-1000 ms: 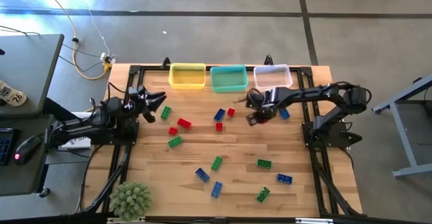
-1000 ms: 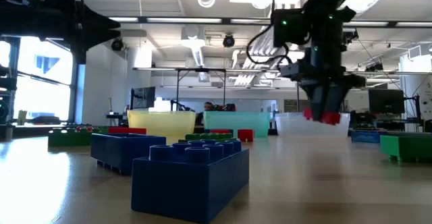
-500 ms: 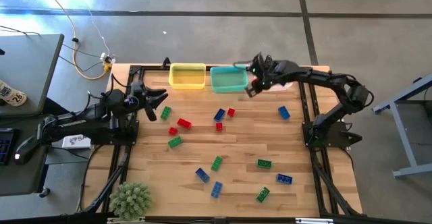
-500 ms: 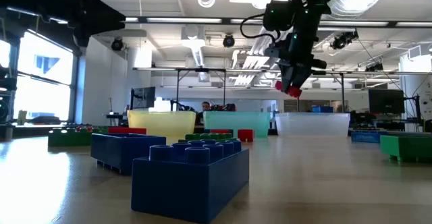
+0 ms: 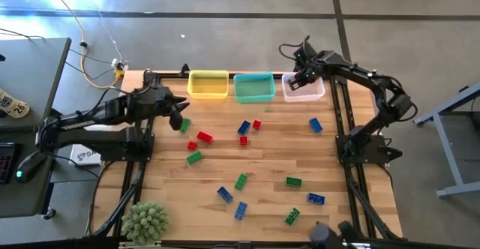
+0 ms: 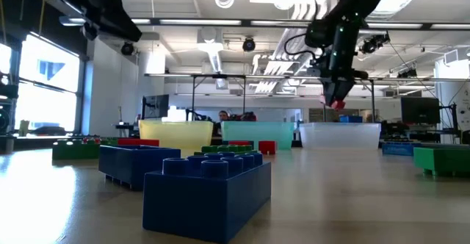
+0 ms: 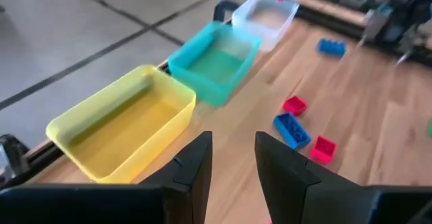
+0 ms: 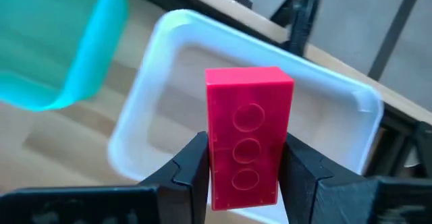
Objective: Sort & place blocks by color
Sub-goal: Put the red game piece into the white bin
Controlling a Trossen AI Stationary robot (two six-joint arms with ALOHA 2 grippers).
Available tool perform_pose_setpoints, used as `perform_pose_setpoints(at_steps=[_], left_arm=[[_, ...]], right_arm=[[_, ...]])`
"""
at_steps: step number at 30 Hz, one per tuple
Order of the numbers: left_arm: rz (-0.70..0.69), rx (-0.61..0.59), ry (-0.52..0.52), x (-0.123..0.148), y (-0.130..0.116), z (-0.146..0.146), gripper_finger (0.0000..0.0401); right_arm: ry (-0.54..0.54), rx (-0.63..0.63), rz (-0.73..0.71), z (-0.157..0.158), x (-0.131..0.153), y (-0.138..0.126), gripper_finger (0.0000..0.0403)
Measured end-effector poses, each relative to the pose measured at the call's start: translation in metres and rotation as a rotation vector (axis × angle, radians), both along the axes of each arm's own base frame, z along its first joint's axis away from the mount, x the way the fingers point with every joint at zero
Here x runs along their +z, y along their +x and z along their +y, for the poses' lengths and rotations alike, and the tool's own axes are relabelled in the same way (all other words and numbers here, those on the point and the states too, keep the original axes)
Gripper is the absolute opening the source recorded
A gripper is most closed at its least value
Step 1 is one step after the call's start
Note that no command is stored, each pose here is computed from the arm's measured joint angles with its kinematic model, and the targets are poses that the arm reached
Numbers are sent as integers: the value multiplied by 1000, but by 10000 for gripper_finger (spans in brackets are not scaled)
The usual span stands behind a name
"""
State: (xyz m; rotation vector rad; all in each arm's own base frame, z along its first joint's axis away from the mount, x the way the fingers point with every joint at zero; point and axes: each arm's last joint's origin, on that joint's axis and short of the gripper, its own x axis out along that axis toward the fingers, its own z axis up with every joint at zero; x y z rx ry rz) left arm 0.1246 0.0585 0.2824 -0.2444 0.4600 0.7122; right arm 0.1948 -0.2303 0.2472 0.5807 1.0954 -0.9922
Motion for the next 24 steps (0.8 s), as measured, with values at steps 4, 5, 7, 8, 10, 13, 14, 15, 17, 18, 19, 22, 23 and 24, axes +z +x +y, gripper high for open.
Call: perform_pose_setpoints(at_steps=[4,5,7,8,10,13,14,15,17,18,19,22,23,24], left_arm=[[86,95,-63,-2,7,5,103],[110,115,-83,-4,8,6,103],[159,148,-131,-10,10,6,103],[177,161,-154,-13,11,7,103],[215,180,-209,-20,13,7,103],[278,197,-282,-28,15,7,103],[297,206,-299,-31,16,7,103],[314,217,-316,-33,16,7,103],[343,238,-342,-37,17,8,103],[353,246,-350,-39,18,8,103],[363,254,-358,-40,18,8,103],[395,268,-387,-45,20,9,103],[402,271,-402,-46,21,9,103],[402,275,-416,-47,22,9,103]], right_arm=[[32,-11,22,-12,-10,-7,112],[47,-14,21,-14,-13,-8,112],[79,-17,26,-18,-21,-7,112],[97,-15,29,-20,-26,-7,112],[122,-11,46,-23,-35,-5,112],[157,-12,72,-26,-47,-2,112],[165,-12,79,-26,-50,-2,112],[171,-12,83,-27,-52,-1,112],[185,-16,93,-28,-58,-1,112],[192,-17,99,-29,-60,0,112],[197,-18,103,-30,-62,0,112],[207,-21,112,-31,-67,0,113],[208,-23,115,-31,-68,0,119],[206,-25,116,-31,-68,0,129]])
